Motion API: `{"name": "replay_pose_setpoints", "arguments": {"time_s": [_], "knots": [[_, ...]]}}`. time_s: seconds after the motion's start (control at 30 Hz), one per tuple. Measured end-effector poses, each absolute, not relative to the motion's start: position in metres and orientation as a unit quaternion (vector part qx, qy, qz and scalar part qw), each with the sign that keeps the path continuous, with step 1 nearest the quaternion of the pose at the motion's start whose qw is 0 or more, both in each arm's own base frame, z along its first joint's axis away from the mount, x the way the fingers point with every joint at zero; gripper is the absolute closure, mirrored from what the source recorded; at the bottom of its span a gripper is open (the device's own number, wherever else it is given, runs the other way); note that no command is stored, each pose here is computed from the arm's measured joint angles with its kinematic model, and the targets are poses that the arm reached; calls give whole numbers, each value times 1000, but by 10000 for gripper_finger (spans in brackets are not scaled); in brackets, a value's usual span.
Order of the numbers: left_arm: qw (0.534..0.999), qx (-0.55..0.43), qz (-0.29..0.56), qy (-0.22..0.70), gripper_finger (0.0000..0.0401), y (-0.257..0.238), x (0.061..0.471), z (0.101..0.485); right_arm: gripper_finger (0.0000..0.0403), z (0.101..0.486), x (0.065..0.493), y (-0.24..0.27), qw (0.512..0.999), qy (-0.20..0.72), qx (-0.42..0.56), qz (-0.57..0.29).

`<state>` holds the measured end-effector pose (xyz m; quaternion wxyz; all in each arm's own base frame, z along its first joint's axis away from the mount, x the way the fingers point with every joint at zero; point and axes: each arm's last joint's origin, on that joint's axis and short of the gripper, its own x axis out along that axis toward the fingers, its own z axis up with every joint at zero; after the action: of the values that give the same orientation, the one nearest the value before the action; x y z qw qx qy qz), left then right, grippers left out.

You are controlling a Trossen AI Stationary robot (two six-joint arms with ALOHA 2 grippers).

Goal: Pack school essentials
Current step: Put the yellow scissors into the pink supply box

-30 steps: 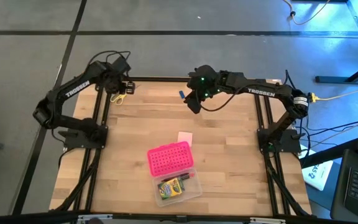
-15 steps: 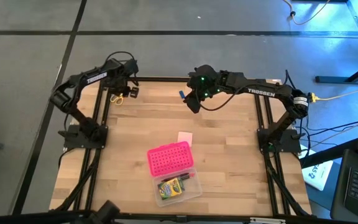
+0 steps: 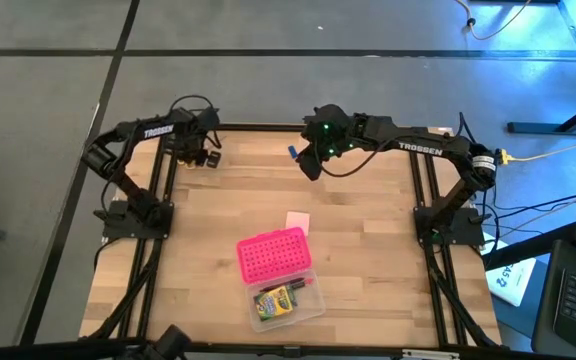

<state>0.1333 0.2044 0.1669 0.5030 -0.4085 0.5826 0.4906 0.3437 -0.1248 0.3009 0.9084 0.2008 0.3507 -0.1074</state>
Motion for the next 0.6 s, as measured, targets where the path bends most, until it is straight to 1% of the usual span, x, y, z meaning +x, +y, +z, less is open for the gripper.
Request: {"name": "replay_pose_setpoints", "arguments": {"time_s": [0.13, 0.6], "knots": [[516, -399, 498, 571, 303, 206, 134, 162, 304, 301, 344, -126, 907, 350, 199, -121], [521, -384, 517, 560, 303, 209, 135, 162, 304, 301, 344, -126, 905, 349, 208, -129]]}}
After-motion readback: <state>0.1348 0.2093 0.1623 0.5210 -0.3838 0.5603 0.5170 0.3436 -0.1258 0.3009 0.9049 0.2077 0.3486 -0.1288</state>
